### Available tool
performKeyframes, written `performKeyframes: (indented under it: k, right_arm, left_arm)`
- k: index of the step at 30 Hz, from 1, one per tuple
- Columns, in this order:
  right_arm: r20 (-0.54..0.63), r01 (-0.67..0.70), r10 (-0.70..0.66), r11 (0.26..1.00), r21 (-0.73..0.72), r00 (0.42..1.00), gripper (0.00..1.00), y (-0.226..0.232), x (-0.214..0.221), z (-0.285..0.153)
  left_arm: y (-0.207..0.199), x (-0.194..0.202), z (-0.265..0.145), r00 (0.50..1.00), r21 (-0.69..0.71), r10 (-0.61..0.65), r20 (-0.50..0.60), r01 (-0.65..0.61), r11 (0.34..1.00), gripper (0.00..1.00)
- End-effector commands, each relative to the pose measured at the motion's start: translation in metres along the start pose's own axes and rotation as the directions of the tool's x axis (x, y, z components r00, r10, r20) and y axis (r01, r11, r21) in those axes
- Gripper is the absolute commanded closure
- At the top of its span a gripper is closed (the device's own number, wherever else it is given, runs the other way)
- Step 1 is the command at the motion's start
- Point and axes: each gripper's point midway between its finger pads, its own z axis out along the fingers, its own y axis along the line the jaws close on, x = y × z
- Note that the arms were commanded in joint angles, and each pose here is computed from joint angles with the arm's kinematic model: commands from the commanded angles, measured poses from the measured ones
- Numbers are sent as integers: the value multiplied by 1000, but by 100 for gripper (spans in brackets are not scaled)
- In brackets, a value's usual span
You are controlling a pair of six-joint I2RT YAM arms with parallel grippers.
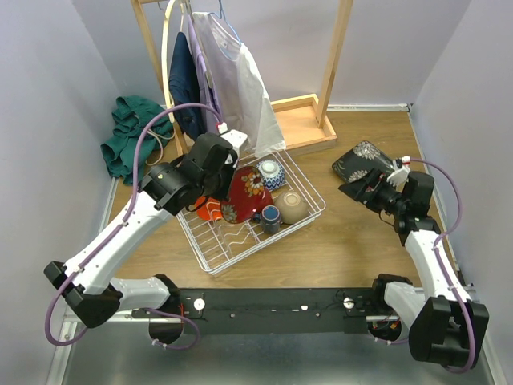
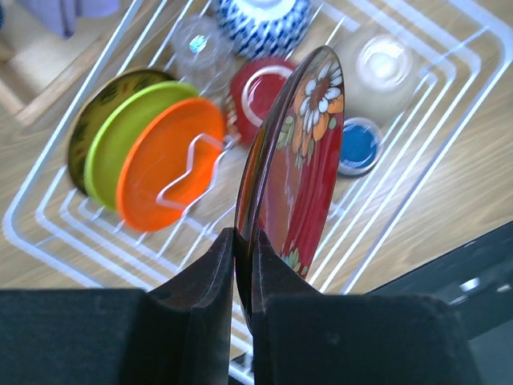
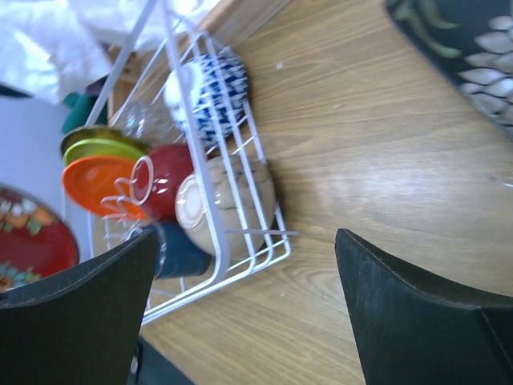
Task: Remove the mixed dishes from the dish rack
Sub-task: Pick up the plate from the dish rack.
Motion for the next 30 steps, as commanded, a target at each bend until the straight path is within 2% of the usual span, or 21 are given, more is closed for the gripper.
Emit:
performKeyframes:
  k: [1, 5, 12, 20, 25, 30]
  right_arm:
    - [-2, 96, -98, 980, -176, 995, 3, 42, -5, -6]
    - [-13, 111, -118, 964, -241, 993, 3, 60, -5, -9]
    - [-27, 105, -122, 930, -351, 992, 3, 92, -7, -15]
    - [-69, 67, -109, 893, -445, 992, 6, 115, 1, -21]
    - [-88, 54, -106, 886, -460, 990, 10, 119, 6, -20]
    - [-103, 44, -104, 881, -471, 989, 21, 121, 9, -19]
  left_arm:
    - [-32, -42, -3, 965, 200, -207, 162, 173, 964, 100]
    - [-53, -56, 7, 917, 335, -350, 192, 274, 901, 100]
    - [-92, -70, 24, 865, 536, -481, 140, 343, 772, 100]
    - [-114, -85, 50, 820, 624, -567, 81, 402, 670, 100]
    - [-127, -91, 62, 810, 656, -585, 43, 418, 628, 100]
    - [-137, -94, 71, 809, 675, -587, 24, 420, 606, 100]
